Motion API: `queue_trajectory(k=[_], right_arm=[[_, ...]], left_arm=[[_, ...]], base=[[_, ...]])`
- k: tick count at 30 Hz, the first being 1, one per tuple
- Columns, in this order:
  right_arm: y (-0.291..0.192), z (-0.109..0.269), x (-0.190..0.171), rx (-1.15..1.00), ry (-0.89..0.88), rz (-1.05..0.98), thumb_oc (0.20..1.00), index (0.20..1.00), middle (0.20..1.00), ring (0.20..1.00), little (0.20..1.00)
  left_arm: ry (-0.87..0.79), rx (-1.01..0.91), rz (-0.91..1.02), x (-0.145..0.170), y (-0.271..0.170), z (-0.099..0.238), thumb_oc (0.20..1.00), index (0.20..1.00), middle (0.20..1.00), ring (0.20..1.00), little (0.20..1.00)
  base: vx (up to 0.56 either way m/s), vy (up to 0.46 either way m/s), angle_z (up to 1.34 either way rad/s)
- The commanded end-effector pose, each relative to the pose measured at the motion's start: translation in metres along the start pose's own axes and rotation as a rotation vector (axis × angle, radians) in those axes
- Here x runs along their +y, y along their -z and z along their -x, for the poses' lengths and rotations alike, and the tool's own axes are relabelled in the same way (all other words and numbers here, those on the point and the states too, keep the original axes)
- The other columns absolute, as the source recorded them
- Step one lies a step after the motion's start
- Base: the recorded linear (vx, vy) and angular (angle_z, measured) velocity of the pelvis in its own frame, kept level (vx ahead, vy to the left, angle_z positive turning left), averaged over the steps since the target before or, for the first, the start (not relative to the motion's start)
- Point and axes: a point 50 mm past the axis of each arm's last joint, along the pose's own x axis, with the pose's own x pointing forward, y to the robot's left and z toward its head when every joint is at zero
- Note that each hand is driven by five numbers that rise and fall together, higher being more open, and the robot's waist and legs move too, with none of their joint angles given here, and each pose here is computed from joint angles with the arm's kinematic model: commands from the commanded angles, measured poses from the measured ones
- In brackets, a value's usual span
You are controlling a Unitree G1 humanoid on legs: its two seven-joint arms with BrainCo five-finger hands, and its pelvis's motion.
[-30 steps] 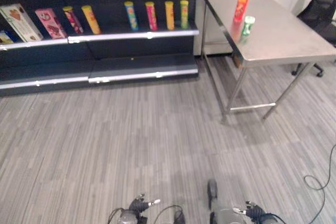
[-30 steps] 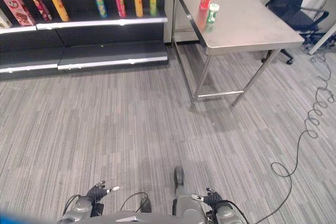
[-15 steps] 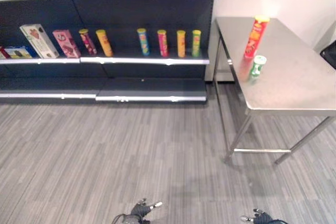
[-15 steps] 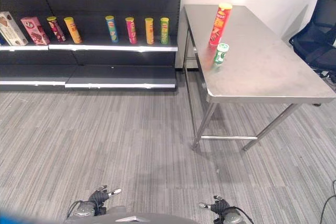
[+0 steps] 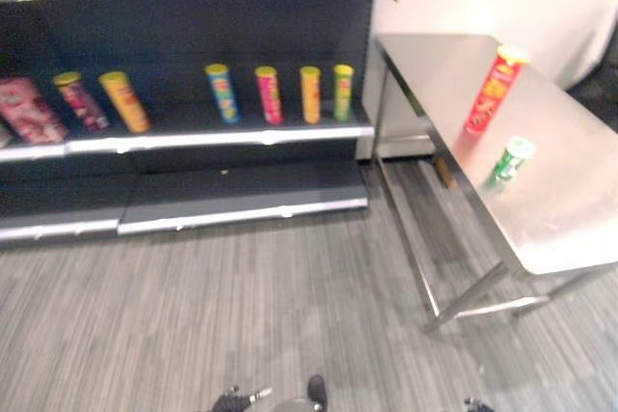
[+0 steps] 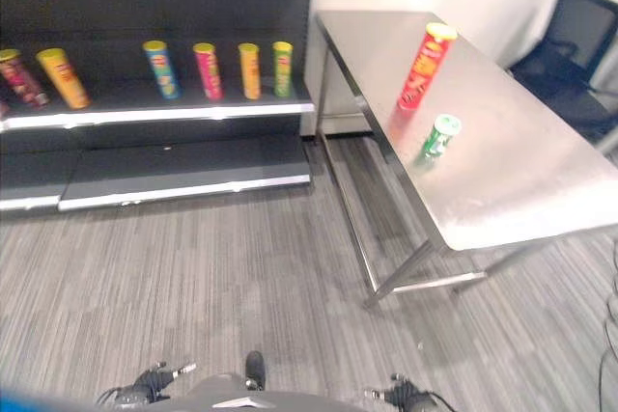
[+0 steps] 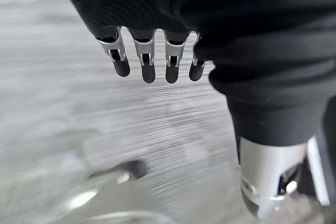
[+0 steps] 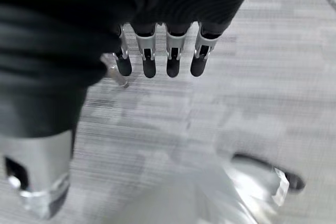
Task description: Put the goods on the table back onto the shelves and tidy them up.
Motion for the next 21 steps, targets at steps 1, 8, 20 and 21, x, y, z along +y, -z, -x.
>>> queue_trajectory(k=[1,8,20,21], right_arm=[[-0.029,-0.003,-0.02,-0.089,0.048,0.006,1.0,1.0,1.0,1.0,1.0],[-0.022,-0.003,-0.02,-0.055,0.056,-0.011,1.0,1.0,1.0,1.0,1.0],[-0.008,0.0,-0.035,-0.027,0.101,-0.051,1.0,1.0,1.0,1.0,1.0],[-0.008,0.0,-0.035,-0.029,0.102,-0.049,1.0,1.0,1.0,1.0,1.0]], left_arm=[[0.014,-0.042,-0.048,-0.005,-0.006,0.0,1.0,1.0,1.0,1.0,1.0],[0.05,-0.057,-0.145,-0.013,-0.012,-0.001,1.0,1.0,1.0,1.0,1.0],[0.096,-0.039,-0.164,-0.029,-0.004,0.002,1.0,1.0,1.0,1.0,1.0],[0.099,-0.049,-0.165,-0.03,-0.007,0.001,1.0,1.0,1.0,1.0,1.0]], base=[[0.15,0.169,0.27],[0.23,-0.024,-0.28],[0.23,-0.216,0.08],[0.17,-0.302,-0.41]])
